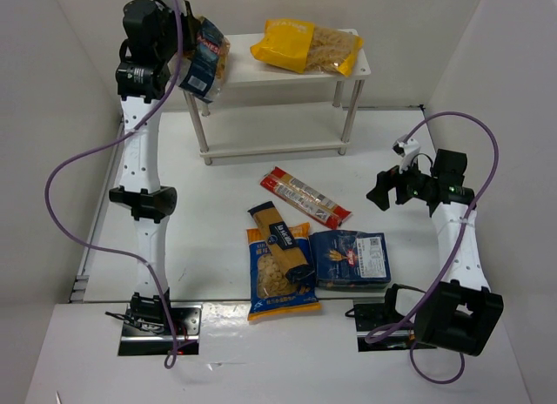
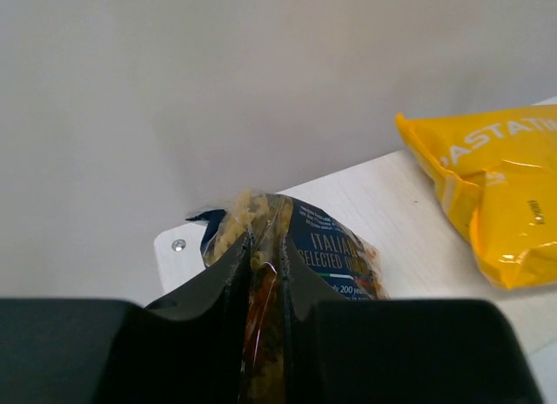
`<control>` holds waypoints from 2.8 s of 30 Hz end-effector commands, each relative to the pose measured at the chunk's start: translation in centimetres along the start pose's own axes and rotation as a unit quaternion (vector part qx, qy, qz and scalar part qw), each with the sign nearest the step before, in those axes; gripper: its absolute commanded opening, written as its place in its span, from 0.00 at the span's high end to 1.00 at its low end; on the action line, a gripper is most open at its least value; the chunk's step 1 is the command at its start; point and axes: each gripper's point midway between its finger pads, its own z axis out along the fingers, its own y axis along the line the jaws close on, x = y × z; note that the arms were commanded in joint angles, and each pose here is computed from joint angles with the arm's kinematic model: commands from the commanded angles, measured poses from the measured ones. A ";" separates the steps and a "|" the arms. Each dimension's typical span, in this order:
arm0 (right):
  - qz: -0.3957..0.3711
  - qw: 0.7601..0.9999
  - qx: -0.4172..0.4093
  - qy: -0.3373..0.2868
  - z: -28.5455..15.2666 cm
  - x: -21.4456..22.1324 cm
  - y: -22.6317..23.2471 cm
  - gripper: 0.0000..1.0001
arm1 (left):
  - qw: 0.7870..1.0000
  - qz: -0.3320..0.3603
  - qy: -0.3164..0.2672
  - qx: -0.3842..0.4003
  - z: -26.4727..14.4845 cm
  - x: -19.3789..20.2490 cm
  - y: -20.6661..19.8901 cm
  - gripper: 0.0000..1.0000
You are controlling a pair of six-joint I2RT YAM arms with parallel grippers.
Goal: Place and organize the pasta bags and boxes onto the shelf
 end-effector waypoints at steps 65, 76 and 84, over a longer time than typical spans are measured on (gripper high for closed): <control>-0.061 0.996 -0.022 -0.066 -3.0 -3.3 2.9 0.00 | 0.952 -0.086 0.136 0.260 -20.5 1.2 2.6 0.00; -0.065 0.995 -0.029 -0.074 -3.0 -3.4 3.2 0.00 | 0.988 -0.048 0.079 0.127 -26.4 5.0 3.5 0.00; -0.060 0.995 -0.029 -0.074 -2.8 -3.3 3.2 0.00 | 0.985 -0.114 0.053 0.117 -25.3 4.9 3.9 0.00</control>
